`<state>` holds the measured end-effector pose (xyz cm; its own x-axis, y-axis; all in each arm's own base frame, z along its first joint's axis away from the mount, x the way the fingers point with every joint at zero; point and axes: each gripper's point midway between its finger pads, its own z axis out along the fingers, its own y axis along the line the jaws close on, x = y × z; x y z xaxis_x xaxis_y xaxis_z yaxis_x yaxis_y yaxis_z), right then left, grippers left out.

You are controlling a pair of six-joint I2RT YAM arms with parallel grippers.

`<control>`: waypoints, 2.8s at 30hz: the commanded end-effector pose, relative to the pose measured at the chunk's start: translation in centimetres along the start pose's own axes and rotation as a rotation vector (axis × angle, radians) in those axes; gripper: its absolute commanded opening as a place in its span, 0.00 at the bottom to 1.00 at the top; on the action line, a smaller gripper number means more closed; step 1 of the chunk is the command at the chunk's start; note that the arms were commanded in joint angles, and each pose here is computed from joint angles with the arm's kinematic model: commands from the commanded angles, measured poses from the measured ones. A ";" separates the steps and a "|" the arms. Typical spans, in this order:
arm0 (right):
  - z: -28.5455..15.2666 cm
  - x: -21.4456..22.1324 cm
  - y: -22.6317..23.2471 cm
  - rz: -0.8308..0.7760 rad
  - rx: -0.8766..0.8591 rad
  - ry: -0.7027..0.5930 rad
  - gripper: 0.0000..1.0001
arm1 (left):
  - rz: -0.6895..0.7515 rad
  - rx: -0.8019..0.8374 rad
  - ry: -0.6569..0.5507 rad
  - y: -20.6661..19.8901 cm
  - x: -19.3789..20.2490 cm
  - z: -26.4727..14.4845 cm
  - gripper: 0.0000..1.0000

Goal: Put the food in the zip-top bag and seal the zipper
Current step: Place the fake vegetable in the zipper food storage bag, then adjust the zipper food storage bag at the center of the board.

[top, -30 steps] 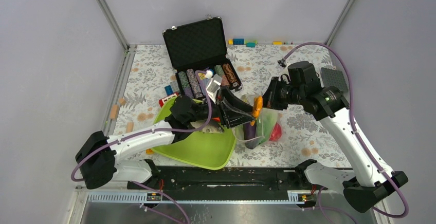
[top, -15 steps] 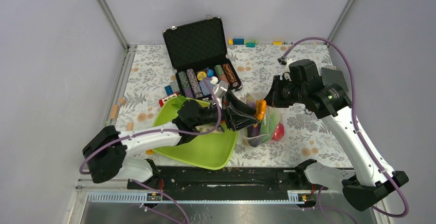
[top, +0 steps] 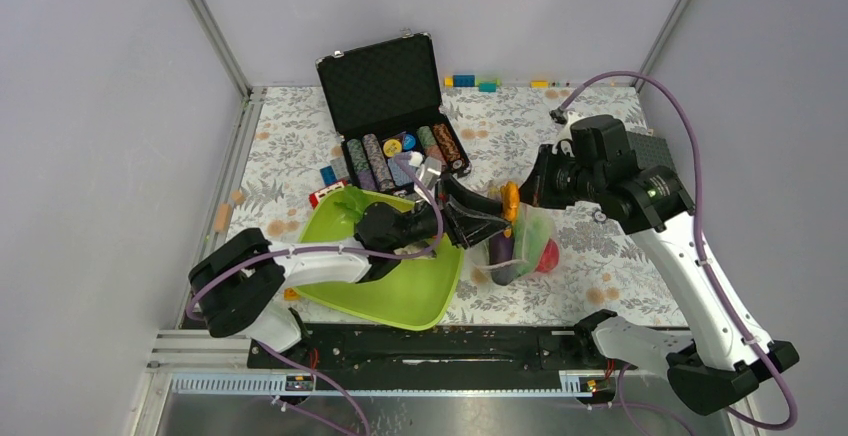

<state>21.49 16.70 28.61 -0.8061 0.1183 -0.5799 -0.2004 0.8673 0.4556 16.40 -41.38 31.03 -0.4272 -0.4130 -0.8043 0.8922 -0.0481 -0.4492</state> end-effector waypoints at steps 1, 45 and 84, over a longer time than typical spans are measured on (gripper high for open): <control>-3.0 -2.9 3.5 0.042 -0.138 -0.131 0.00 | -0.001 -0.008 -0.064 -0.2 -0.4 -0.3 0.18; -2.5 -2.1 0.9 0.004 -0.037 -0.160 0.00 | -0.028 -0.591 0.293 -0.9 -1.3 -6.7 0.99; -4.9 0.1 -9.7 -0.099 0.467 -0.198 0.00 | 0.047 -0.740 0.337 2.5 -5.7 4.7 0.00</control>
<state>21.05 8.77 26.79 -0.7107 0.0891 -0.6978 -0.0335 0.9865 0.1601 20.17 -41.14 31.89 -0.5990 -0.0415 -0.7997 0.5854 0.6587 -0.4727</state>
